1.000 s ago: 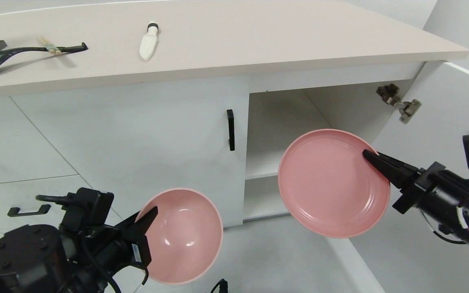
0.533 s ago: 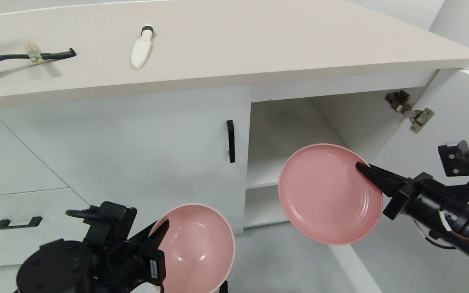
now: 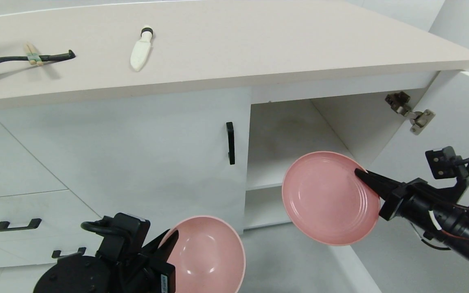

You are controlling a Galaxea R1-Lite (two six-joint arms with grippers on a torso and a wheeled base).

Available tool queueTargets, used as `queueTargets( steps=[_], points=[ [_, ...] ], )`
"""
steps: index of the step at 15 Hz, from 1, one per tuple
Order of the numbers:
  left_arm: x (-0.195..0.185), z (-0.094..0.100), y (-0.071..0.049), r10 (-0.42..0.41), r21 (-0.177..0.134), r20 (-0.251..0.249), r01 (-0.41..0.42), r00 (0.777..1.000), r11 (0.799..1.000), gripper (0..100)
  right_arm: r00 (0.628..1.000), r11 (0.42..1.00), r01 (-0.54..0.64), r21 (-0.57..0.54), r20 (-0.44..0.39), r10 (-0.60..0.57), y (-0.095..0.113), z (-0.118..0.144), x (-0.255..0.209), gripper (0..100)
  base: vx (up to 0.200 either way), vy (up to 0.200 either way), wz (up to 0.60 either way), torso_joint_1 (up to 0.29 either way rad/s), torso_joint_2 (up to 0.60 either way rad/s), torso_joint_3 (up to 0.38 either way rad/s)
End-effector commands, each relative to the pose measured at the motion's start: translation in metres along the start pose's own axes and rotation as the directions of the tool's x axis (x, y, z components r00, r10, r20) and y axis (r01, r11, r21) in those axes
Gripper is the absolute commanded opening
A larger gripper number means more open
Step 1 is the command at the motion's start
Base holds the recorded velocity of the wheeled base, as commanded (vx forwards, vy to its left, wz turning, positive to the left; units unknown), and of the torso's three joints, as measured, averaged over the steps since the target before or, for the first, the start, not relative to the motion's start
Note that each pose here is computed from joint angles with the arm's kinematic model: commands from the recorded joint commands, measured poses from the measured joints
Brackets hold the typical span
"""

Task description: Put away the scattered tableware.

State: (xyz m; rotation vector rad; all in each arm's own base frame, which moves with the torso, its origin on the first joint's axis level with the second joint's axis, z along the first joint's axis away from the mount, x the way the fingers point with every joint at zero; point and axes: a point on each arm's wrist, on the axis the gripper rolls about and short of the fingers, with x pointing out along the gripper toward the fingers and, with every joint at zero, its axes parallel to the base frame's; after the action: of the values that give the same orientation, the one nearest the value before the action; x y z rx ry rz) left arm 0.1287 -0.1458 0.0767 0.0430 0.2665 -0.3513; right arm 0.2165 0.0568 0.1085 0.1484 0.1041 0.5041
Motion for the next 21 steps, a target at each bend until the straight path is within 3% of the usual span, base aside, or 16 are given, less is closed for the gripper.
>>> queueTargets(
  steps=[1, 6, 12, 16, 21],
  points=[
    [0.002, -0.003, -0.002, -0.003, 0.006, -0.009, 0.003, 1.0, 1.0, 0, 1.0, 1.0, 0.007, 0.009, -0.028, -0.007, -0.001, -0.006, -0.001, 0, 0.0, 0.0, 0.0, 0.0, 0.0, 0.0],
    [0.008, -0.007, -0.002, 0.039, 0.011, -0.011, -0.039, 0.999, 0.999, 0, 0.995, 0.999, 0.019, 0.029, -0.098, -0.016, 0.0, -0.019, -0.013, 0, 0.12, 0.0, 0.0, 0.0, 0.0, 0.001],
    [0.009, -0.007, -0.004, 0.036, 0.005, -0.002, -0.036, 0.999, 0.999, 0, 0.982, 0.998, 0.033, 0.045, -0.188, -0.024, -0.001, -0.036, -0.015, 0, 0.0, 0.0, 0.0, 0.0, 0.0, 0.0],
    [0.009, -0.007, -0.004, 0.035, 0.005, -0.002, -0.035, 0.999, 0.999, 0, 0.982, 0.999, 0.035, 0.034, -0.186, -0.028, -0.003, -0.036, -0.013, 0, 0.0, 0.0, 0.0, 0.0, 0.0, 0.0],
    [0.009, -0.003, -0.004, 0.033, -0.016, 0.03, -0.032, 0.999, 0.999, 0, 0.98, 0.998, 0.043, 0.038, -0.195, -0.035, -0.018, -0.048, 0.025, 0, 0.0, 0.0, 0.0, 0.0, 0.0, 0.0]
  ],
)
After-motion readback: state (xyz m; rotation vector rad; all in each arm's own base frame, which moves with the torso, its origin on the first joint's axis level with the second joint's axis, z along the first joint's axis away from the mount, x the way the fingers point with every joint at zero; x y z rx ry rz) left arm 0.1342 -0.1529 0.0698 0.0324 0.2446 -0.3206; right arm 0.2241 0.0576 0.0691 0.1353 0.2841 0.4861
